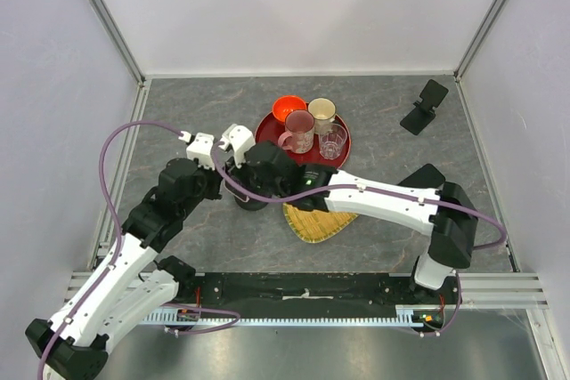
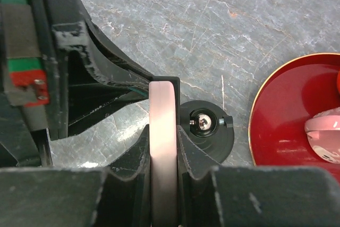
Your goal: Place the phone on the phone stand
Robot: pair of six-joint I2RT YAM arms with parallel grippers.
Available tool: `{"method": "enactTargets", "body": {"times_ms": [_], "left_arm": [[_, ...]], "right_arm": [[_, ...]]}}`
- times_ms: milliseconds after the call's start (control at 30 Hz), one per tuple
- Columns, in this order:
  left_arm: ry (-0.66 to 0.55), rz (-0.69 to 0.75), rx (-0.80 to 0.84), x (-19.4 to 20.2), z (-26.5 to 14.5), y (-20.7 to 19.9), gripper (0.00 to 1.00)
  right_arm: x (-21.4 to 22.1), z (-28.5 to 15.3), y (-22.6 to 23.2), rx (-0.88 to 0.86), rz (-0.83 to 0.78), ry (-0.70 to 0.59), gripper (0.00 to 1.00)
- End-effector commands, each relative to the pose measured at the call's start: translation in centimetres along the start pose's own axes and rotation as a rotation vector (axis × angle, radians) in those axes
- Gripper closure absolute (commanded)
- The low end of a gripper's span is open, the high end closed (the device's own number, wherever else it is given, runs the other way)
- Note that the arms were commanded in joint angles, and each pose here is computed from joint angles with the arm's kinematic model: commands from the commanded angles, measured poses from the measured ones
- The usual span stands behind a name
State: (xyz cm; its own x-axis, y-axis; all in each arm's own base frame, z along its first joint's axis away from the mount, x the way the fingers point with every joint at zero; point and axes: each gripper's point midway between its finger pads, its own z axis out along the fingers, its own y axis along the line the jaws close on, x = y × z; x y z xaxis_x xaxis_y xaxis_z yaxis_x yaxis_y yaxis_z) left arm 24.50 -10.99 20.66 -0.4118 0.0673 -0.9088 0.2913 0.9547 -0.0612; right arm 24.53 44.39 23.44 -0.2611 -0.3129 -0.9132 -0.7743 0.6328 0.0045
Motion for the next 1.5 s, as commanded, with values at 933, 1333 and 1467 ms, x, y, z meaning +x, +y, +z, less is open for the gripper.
{"method": "enactTargets", "body": {"times_ms": [933,1333,1467], "left_arm": [[0.147,-0.24,-0.277,-1.8,-7.1,4.1,0.57],[0.033,-0.186,-0.139,-4.0,-7.1,2.5,0.46],[-0.015,-0.149,-0.068,-5.3,-6.0,1.4,0.43]], "right_arm": [[4.3,4.7,-5.7,0.035,-0.005,0.227,1.0],[0.6,2.4,-5.8,-0.025,0.093,0.137,0.47],[-0.1,1.0,-5.9,-0.055,0.104,0.12,0.4]]}}
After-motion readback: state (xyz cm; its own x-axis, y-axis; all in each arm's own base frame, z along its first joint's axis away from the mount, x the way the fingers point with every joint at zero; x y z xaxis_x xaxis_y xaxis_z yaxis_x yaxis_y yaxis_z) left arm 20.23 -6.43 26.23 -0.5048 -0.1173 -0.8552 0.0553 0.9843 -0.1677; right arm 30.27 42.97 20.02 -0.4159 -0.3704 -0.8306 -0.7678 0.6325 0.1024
